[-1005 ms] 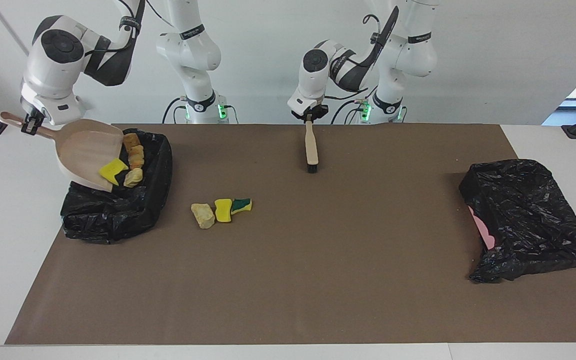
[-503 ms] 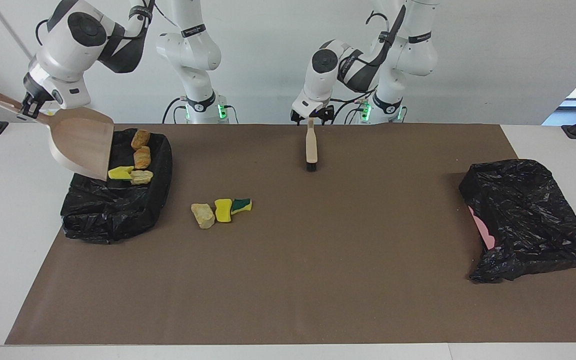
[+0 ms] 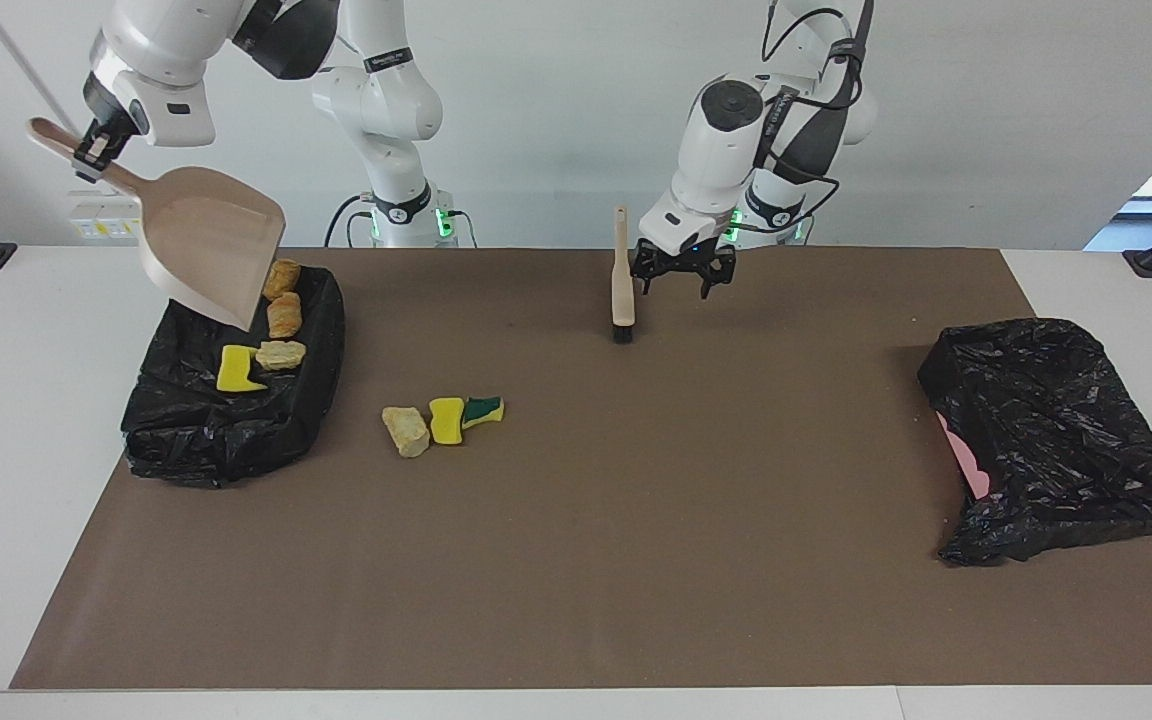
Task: Sweep and dump trash in bin
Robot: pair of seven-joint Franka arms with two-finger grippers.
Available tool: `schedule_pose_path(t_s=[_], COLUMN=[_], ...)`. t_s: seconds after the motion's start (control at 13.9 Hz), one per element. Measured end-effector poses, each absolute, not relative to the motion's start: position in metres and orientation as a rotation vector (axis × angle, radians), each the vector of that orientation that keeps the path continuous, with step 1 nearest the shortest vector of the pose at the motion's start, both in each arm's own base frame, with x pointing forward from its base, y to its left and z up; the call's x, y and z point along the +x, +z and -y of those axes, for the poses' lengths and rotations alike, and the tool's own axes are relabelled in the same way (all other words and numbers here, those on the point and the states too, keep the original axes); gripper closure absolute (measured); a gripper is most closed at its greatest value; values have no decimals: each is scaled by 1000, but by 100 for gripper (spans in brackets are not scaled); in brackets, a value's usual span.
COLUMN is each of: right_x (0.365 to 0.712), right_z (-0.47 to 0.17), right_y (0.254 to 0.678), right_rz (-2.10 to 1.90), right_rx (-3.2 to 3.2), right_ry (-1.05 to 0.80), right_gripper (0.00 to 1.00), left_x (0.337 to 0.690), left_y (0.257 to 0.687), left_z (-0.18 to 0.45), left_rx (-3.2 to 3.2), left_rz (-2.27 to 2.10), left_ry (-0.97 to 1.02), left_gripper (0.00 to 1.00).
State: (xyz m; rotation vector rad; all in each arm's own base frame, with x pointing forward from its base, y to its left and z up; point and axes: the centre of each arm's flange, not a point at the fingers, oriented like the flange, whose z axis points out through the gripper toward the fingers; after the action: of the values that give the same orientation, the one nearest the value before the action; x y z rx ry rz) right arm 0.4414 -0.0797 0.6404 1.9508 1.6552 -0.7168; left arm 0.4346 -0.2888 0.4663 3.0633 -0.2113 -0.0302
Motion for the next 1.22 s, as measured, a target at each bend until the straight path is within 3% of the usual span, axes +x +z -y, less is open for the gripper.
schedule_pose_path(t_s=[0.29, 0.65, 0.93, 1.22], right_x=[442, 450, 483, 522], right_z=[17, -106, -165, -237], right_y=[623, 582, 531, 490], right_rz=[-1474, -1004, -602, -358], right_rx=[2274, 2625, 2835, 3001], right_ry=[-483, -256, -118, -135], right_gripper=[68, 68, 68, 68], left_x=[487, 522, 530, 533], left_y=[536, 611, 624, 630], left_z=[243, 201, 163, 153], left_rx=[3094, 3101, 3143, 3145], left_rz=[250, 265, 279, 288], left_ry=[-12, -8, -21, -10], left_gripper=[0, 0, 0, 0])
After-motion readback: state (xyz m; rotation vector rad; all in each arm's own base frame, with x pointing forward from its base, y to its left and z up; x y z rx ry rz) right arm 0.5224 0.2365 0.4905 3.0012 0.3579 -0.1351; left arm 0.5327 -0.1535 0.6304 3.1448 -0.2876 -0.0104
